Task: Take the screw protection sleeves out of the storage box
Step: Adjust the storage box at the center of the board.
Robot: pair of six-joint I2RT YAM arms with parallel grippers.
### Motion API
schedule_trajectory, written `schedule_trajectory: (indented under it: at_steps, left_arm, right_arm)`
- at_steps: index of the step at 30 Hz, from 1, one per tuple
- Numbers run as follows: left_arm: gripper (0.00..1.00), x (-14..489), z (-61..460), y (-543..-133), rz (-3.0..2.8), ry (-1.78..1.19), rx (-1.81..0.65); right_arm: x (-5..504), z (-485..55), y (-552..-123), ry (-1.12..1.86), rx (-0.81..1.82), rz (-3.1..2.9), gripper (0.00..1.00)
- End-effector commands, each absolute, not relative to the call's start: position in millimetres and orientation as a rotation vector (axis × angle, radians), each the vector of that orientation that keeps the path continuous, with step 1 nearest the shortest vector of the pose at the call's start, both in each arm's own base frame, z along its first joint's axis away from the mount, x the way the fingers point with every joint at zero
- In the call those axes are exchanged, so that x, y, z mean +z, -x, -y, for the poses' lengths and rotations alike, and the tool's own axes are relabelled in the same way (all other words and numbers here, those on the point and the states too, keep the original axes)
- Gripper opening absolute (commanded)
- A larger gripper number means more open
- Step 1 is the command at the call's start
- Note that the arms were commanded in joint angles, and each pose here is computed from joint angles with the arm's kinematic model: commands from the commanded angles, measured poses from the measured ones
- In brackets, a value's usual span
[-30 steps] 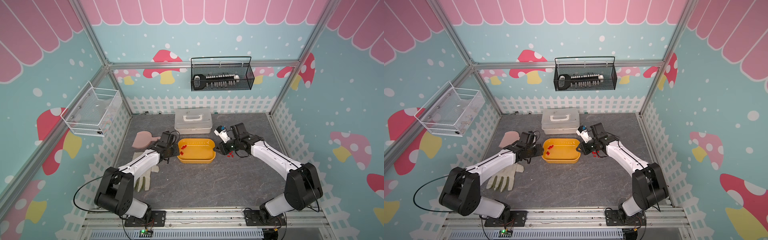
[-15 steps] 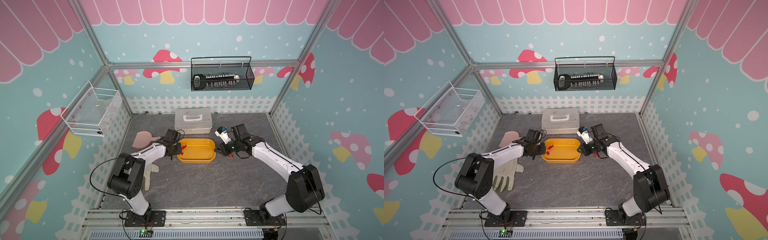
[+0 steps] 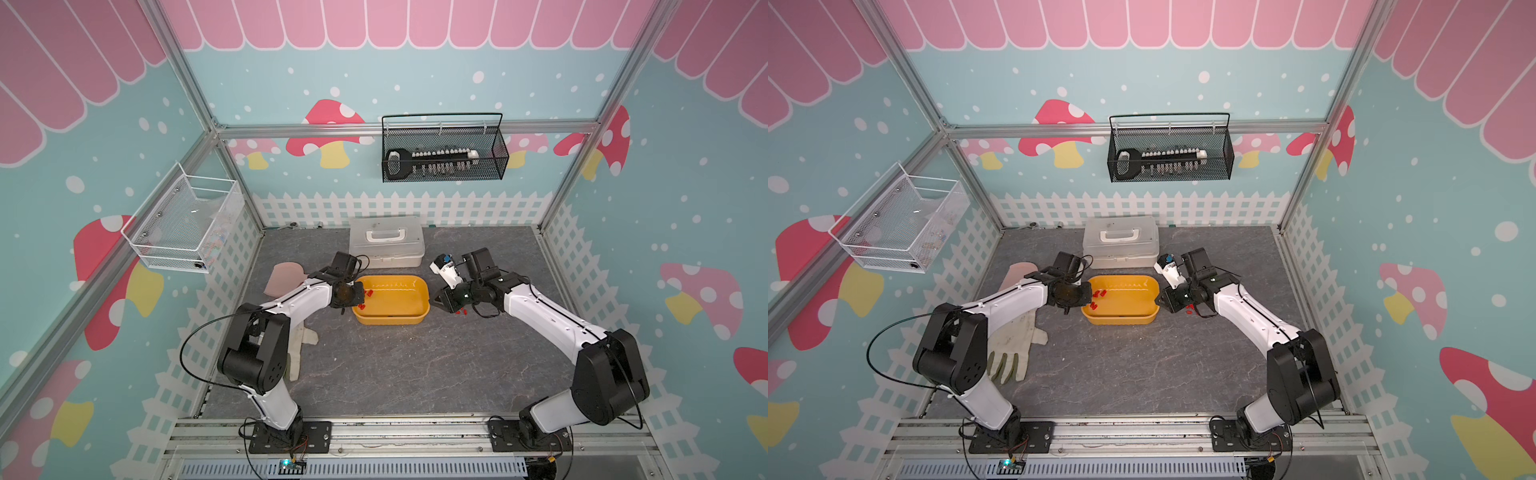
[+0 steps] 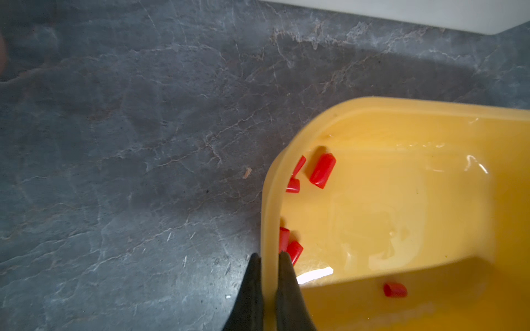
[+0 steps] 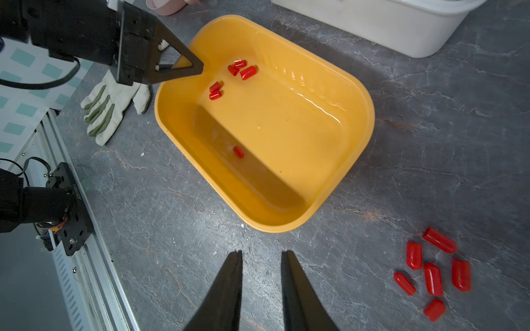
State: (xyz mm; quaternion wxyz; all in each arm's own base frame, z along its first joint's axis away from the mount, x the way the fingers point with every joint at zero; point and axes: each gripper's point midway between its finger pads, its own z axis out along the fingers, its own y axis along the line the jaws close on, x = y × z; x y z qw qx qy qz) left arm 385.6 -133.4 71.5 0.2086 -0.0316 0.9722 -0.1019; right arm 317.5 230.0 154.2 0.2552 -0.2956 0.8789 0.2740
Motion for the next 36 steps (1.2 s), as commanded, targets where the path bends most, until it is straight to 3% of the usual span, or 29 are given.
schedule_trajectory:
  at_steps: [1,7,13,26,36]
  left_arm:
    - [0.0,78.0,128.7,-377.9,-2.799,0.071,-0.319]
    - [0.0,87.0,120.4,-366.1,-2.944,-0.016,-0.292]
    - [0.0,89.5,130.9,-353.8,-3.101,-0.083,-0.468]
    - [0.0,67.1,131.4,-339.2,-3.257,-0.115,-0.482]
    - [0.0,80.8,129.0,-362.6,-3.059,-0.007,-0.423]
  right_arm:
    - [144.9,-220.0,-305.4,0.815,0.711,-2.421,0.28]
    - [132.1,-213.7,-293.9,0.787,0.712,-2.451,0.28]
    - [123.3,-208.3,-282.4,0.773,0.714,-2.486,0.28]
    - [138.7,-211.7,-277.0,0.762,0.766,-2.443,0.27]
    - [144.1,-208.9,-272.7,0.75,0.762,-2.429,0.27]
